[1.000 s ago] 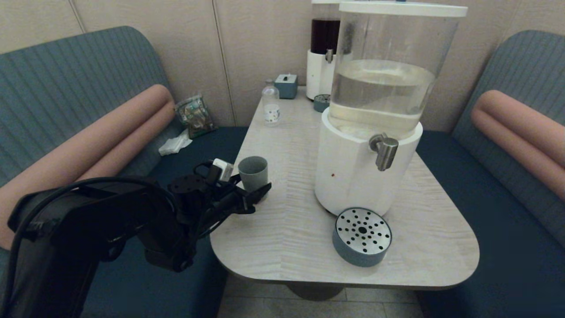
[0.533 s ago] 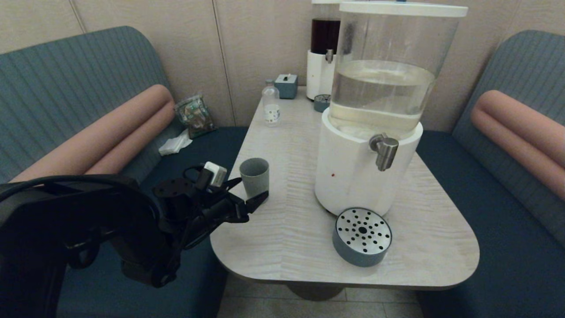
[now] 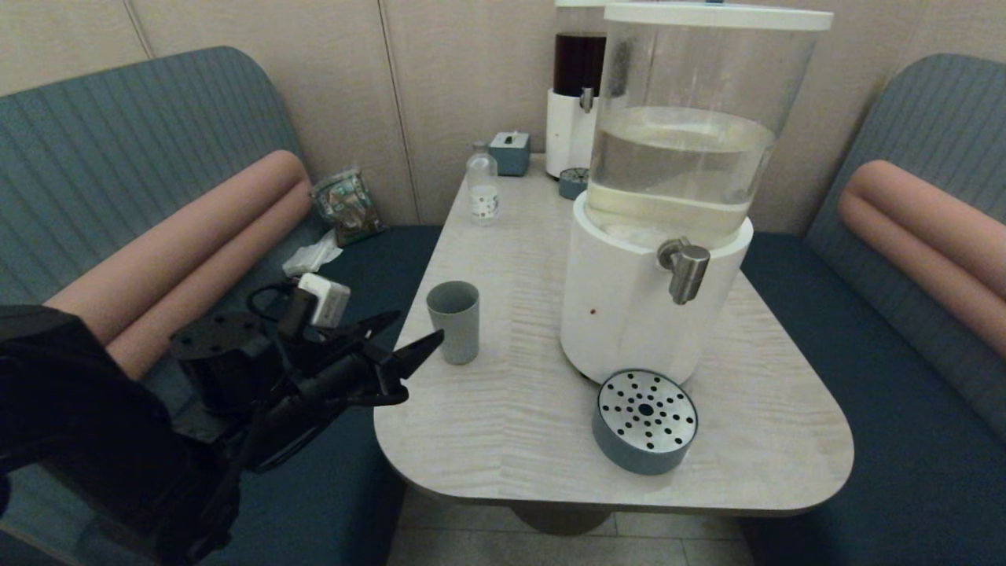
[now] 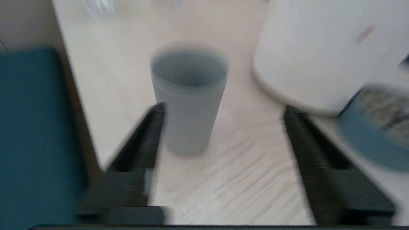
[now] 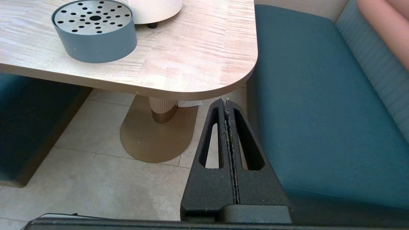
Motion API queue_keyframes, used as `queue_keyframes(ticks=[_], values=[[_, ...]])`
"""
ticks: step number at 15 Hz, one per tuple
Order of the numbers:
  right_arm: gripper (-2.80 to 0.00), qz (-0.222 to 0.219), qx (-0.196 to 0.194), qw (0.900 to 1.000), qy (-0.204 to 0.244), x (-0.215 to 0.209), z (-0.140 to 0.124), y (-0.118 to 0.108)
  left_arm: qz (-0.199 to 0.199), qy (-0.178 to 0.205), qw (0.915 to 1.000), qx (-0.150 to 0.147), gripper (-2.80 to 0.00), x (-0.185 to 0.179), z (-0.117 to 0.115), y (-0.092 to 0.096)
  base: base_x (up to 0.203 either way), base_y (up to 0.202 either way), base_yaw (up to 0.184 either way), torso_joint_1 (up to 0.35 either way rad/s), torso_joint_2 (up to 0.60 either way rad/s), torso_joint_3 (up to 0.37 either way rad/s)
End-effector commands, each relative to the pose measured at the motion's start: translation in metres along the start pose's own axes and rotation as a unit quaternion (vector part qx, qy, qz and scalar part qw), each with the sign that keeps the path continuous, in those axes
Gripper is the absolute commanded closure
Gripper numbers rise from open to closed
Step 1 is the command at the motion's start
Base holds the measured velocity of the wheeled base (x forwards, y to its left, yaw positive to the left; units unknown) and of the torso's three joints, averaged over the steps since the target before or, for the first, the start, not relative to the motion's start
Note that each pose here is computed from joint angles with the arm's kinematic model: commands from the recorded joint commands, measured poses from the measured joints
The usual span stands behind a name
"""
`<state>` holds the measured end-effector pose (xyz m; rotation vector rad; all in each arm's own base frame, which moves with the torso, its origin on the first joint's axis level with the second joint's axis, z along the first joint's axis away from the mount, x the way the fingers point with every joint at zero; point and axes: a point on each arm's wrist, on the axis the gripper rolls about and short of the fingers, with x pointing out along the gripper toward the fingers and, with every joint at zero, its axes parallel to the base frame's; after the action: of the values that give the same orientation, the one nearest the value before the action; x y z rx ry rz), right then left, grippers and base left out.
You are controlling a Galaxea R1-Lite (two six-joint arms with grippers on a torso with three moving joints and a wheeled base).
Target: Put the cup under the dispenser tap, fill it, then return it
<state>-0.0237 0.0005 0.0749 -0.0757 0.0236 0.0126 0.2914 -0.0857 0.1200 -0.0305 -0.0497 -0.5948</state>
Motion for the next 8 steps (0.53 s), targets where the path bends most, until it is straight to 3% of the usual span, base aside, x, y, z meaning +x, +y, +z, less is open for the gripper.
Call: queue_keyframes(ticks=[1, 4, 6, 8], values=[[0.00, 0.000, 0.000, 1.000, -0.001, 0.000, 0.000, 0.000, 0.005, -0.073, 0.9971, 0.020, 0.00, -0.032, 0.049, -0.012, 0.000, 0.000, 0.000, 0.000, 0.00, 0.000], [0.00, 0.000, 0.000, 1.000, -0.001, 0.000, 0.000, 0.000, 0.042, -0.174, 0.9837, 0.023, 0.00, -0.097, 0.100, -0.033, 0.000, 0.000, 0.000, 0.000, 0.00, 0.000], [0.00, 0.000, 0.000, 1.000, -0.001, 0.000, 0.000, 0.000, 0.072, -0.249, 0.9657, 0.010, 0.00, -0.146, 0.123, -0.049, 0.000, 0.000, 0.000, 0.000, 0.00, 0.000], [0.00, 0.000, 0.000, 1.000, -0.001, 0.000, 0.000, 0.000, 0.092, -0.300, 0.9494, -0.001, 0.00, -0.194, 0.130, -0.065, 0.000, 0.000, 0.000, 0.000, 0.00, 0.000]])
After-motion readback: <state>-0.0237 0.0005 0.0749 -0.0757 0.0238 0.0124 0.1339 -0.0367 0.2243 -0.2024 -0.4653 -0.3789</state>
